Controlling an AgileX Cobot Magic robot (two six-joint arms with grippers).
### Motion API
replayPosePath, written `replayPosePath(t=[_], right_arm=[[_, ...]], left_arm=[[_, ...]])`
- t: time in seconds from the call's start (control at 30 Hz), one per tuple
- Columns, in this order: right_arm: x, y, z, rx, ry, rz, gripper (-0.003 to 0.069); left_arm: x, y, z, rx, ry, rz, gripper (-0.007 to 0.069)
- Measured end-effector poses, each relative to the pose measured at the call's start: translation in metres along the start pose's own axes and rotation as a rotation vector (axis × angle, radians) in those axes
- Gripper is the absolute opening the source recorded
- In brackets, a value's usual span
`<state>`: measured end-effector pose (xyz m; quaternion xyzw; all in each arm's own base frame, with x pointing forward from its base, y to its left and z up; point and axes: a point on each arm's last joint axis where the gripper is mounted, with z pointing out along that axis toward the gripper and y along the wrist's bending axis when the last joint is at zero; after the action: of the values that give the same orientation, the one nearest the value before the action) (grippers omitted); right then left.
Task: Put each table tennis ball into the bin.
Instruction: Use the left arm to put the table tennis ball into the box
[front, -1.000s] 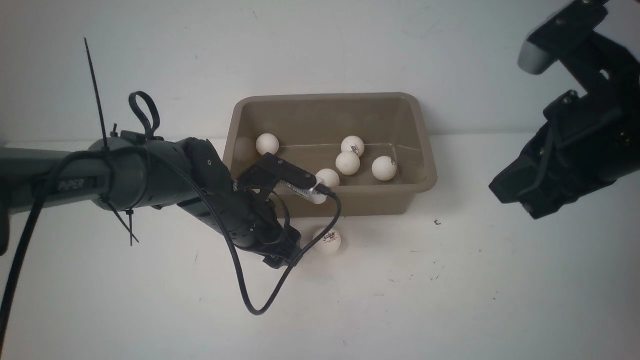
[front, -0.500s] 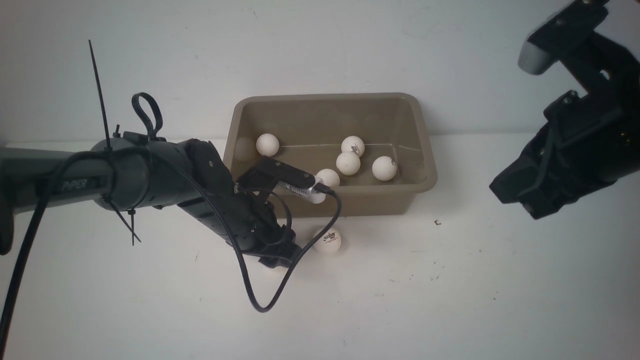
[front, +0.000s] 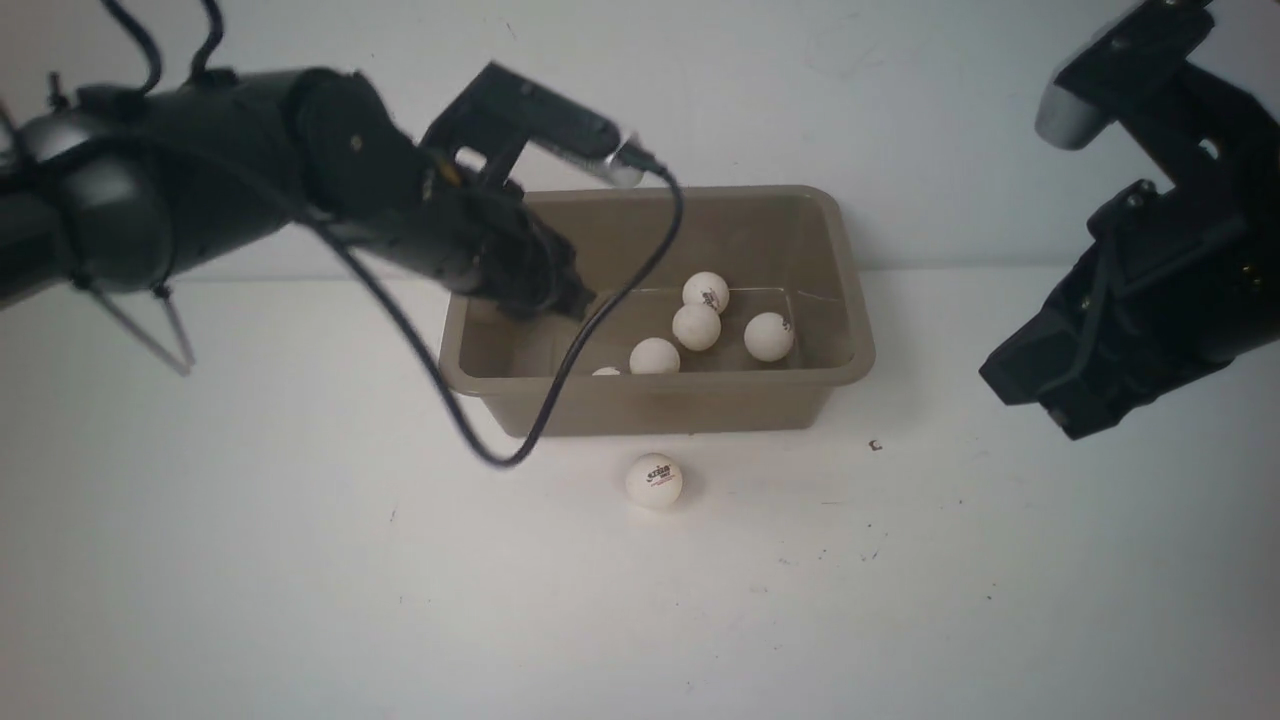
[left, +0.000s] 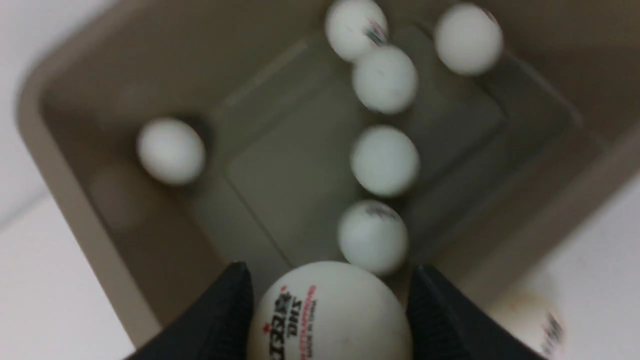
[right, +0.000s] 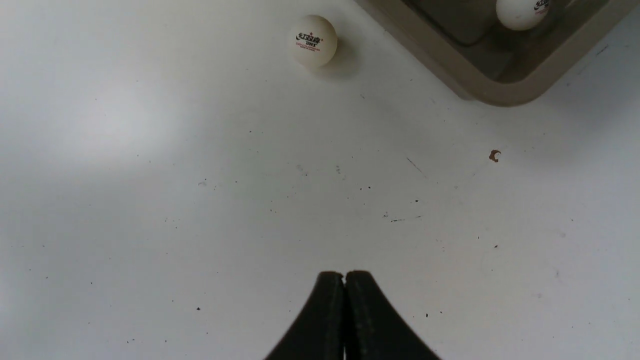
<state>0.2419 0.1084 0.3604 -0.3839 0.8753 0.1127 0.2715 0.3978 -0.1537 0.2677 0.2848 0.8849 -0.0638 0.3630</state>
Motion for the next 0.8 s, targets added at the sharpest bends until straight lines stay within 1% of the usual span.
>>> replayPosePath(t=[0.1, 0.2, 0.4, 0.5, 0.6, 0.7, 0.8], right_arm=[[0.0, 0.0, 0.0, 0.0, 0.0, -0.001, -0.0016], [0.0, 0.0, 0.0, 0.0, 0.0, -0.001, -0.0016], [0.0, 0.0, 0.0, 0.0, 0.0, -0.001, -0.0016], [0.0, 0.0, 0.0, 0.0, 0.0, -0.001, -0.0016], [0.0, 0.0, 0.0, 0.0, 0.0, -0.001, -0.0016], [0.0, 0.0, 0.0, 0.0, 0.0, -0.001, -0.0016], [0.0, 0.0, 0.0, -0.001, 0.0, -0.001, -0.0016]], left_arm=[[-0.002, 0.007, 0.038, -0.016, 0.072, 0.024, 0.0353], [-0.003, 0.011, 0.06, -0.023, 0.112, 0.06, 0.0353], [-0.007, 0.014, 0.079, -0.014, 0.132, 0.161, 0.0353], [-0.005, 0.014, 0.083, -0.003, 0.136, 0.169, 0.0388], [-0.004, 0.013, 0.085, 0.006, 0.141, 0.16, 0.044], [-0.003, 0.012, 0.086, 0.014, 0.148, 0.152, 0.0519], [-0.004, 0.012, 0.081, 0.022, 0.165, 0.151, 0.0536]])
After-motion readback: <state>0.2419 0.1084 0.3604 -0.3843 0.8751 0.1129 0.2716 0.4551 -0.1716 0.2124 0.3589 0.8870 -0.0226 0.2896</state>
